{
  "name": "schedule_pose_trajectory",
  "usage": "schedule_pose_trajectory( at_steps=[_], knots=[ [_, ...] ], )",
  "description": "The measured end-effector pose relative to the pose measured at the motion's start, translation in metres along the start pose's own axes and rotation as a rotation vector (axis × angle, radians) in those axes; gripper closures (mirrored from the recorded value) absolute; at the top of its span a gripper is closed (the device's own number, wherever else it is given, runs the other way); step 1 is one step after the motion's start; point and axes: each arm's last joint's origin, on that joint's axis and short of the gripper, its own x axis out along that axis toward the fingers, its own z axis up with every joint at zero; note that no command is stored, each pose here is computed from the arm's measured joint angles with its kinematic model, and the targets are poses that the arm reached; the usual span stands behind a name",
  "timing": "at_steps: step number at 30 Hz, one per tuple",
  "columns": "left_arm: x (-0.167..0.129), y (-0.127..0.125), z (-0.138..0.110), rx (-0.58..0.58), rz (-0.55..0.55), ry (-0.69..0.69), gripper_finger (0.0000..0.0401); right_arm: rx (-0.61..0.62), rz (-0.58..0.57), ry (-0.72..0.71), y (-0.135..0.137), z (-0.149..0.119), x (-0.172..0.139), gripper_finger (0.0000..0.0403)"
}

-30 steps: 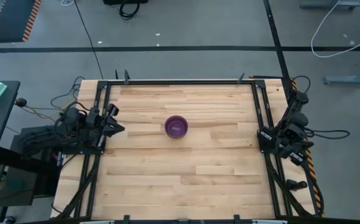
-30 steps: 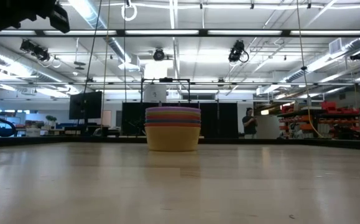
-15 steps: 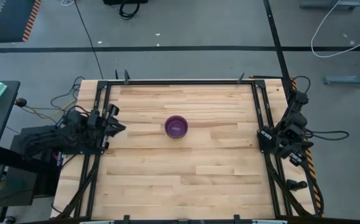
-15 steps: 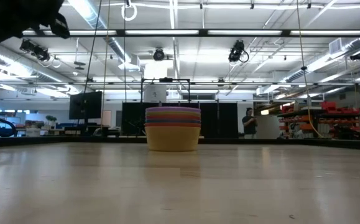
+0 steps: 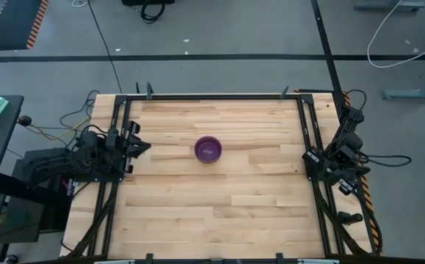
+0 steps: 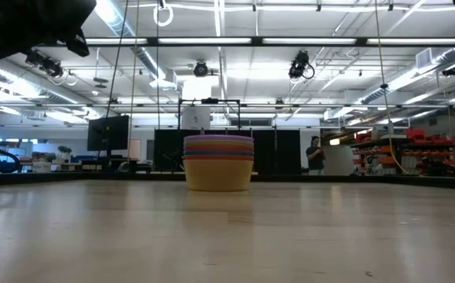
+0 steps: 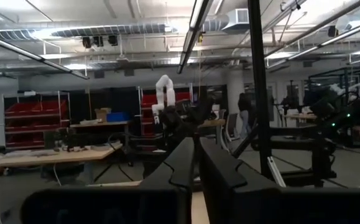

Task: Nest bowls inside each other
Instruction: Return To Home Position

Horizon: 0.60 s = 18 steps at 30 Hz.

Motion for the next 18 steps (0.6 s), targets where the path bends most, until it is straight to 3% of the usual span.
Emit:
schedule_pose_trajectory(
  at_steps=[18],
  knots=[
    [-0.0012, 0.002, -0.007, 0.023, 0.068, 0.02, 0.0377, -0.006, 0.0, 0.009, 0.0001, -0.0009, 0.0, 0.0341]
  ],
)
